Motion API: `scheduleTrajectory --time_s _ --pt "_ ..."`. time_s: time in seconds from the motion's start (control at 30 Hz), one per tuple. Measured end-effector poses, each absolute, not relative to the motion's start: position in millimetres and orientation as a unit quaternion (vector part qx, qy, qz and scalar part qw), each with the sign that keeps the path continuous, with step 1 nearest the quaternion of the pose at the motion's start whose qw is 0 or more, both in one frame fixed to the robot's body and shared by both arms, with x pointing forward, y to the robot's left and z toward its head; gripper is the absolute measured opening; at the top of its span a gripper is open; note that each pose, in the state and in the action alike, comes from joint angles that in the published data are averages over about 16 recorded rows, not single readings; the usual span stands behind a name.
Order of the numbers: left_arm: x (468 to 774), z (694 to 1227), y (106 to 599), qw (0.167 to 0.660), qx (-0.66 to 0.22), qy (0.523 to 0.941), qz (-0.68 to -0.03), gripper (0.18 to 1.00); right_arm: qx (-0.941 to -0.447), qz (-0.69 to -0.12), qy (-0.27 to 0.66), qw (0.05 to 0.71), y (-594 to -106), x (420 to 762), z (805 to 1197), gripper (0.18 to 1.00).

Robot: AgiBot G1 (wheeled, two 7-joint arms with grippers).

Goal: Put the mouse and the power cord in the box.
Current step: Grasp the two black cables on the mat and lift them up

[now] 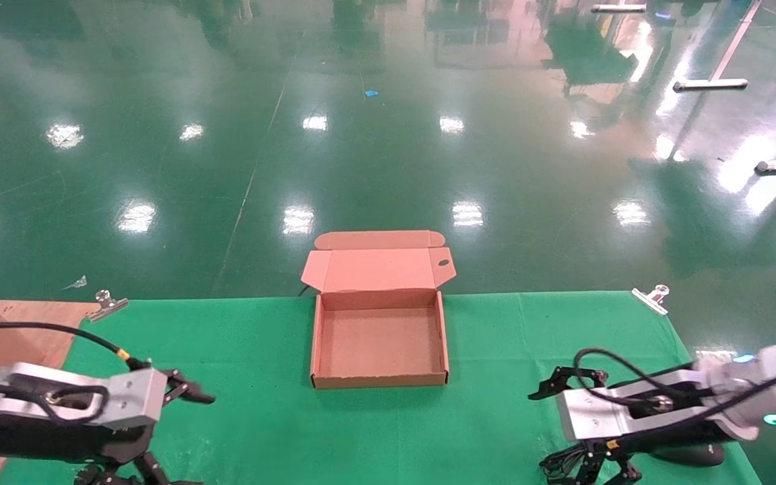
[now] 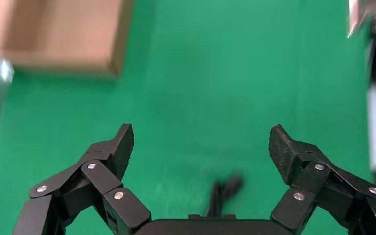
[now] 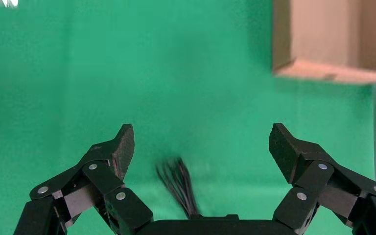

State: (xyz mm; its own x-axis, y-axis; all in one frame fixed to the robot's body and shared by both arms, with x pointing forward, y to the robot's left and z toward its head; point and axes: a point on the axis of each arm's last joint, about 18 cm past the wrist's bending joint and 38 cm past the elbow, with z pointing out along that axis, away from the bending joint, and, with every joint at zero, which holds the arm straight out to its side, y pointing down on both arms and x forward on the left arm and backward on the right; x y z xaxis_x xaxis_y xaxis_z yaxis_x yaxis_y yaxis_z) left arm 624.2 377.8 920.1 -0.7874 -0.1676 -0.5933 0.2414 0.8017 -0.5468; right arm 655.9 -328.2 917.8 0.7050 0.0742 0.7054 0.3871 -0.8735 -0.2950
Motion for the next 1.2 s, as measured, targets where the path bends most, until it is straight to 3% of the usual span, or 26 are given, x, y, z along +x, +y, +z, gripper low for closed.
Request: scheduleTrajectory --time_s 0.27,0.5,1.2 --pt "657.0 896.9 402.7 0.333 0.005 0.921 -0.200 1.001 -0.903 -0.384 -0.170 0.090 -332.7 700.0 908.5 1.001" --pt "671.2 875.1 417.6 0.336 -0.009 0.931 -0.143 1.001 -0.901 -0.392 -0.181 0.047 -333.9 720.5 894.8 1.001" --pt "663.2 839.1 426.4 0.300 -0.022 0.944 -0.138 1.001 -0.907 -0.390 -0.156 0.037 -349.1 728.1 862.0 1.001"
